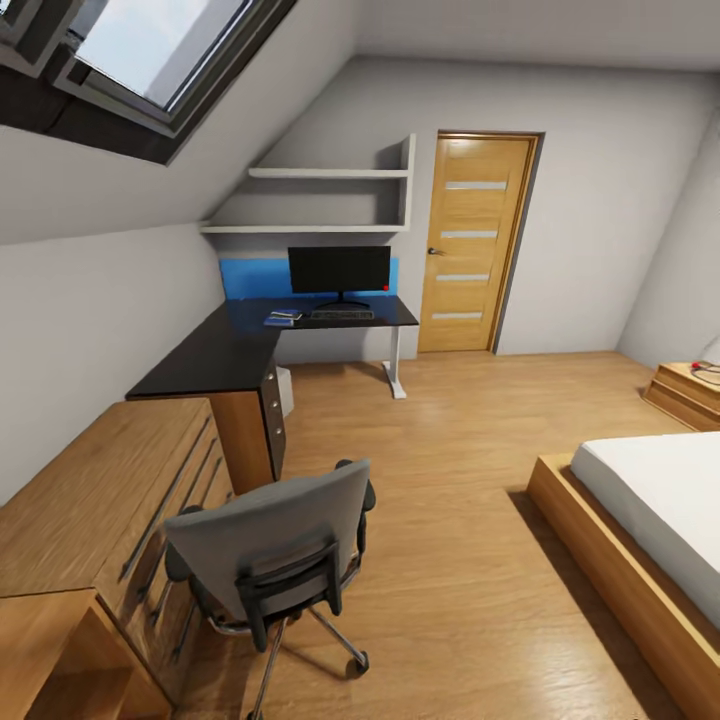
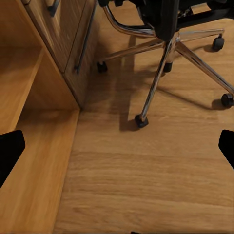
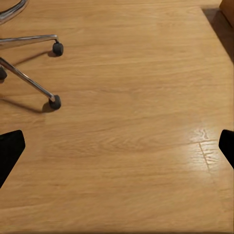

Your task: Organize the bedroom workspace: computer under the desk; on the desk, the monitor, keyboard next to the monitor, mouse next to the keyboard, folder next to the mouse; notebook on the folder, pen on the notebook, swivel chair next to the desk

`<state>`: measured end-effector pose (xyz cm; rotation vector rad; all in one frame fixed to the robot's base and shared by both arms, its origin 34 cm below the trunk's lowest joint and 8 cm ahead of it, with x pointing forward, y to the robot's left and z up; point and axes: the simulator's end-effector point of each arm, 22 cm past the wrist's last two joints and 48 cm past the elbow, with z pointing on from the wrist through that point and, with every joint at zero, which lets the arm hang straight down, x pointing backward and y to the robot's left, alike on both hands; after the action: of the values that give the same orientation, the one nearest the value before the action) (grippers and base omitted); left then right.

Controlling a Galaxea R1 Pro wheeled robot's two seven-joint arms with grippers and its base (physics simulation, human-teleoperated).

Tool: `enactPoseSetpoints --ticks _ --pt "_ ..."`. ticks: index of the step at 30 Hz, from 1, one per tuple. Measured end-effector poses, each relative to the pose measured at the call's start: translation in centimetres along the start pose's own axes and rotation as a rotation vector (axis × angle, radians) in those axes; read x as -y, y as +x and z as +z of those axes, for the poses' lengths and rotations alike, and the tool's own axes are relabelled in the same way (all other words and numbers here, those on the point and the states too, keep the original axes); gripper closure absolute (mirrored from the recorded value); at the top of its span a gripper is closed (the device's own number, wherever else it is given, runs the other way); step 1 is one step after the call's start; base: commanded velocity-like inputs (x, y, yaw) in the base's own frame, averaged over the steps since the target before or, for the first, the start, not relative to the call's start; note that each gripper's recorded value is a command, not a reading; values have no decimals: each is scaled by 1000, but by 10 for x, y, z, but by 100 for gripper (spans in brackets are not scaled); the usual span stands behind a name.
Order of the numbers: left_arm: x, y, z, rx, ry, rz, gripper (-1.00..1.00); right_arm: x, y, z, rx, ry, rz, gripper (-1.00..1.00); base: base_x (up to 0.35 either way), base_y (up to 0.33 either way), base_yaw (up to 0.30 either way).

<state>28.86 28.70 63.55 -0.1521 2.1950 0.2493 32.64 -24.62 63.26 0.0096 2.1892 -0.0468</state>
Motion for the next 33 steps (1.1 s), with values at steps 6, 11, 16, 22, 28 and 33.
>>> enactPoseSetpoints --ticks 6,11,16,22,28,33 --pt "0 0 0 0 0 0 -100 0 0 0 -1 -1 -1 -100 -19 20 -2" --pt "0 0 0 1 0 0 -100 0 0 0 -1 -2 -1 -100 -5 114 -1" --pt "0 0 0 0 0 0 -100 0 0 0 -2 -3 -1 -100 -1 162 0" --pt "0 0 0 0 0 0 -100 -1 3 0 -13 -2 -2 -100 0 36 9" --pt "0 1 0 -2 0 1 -100 -1 12 -1 -54 -1 -5 -100 0 6 74" --pt "0 1 -1 -5 0 1 -100 -1 14 -1 -62 0 -6 -100 0 1 99"
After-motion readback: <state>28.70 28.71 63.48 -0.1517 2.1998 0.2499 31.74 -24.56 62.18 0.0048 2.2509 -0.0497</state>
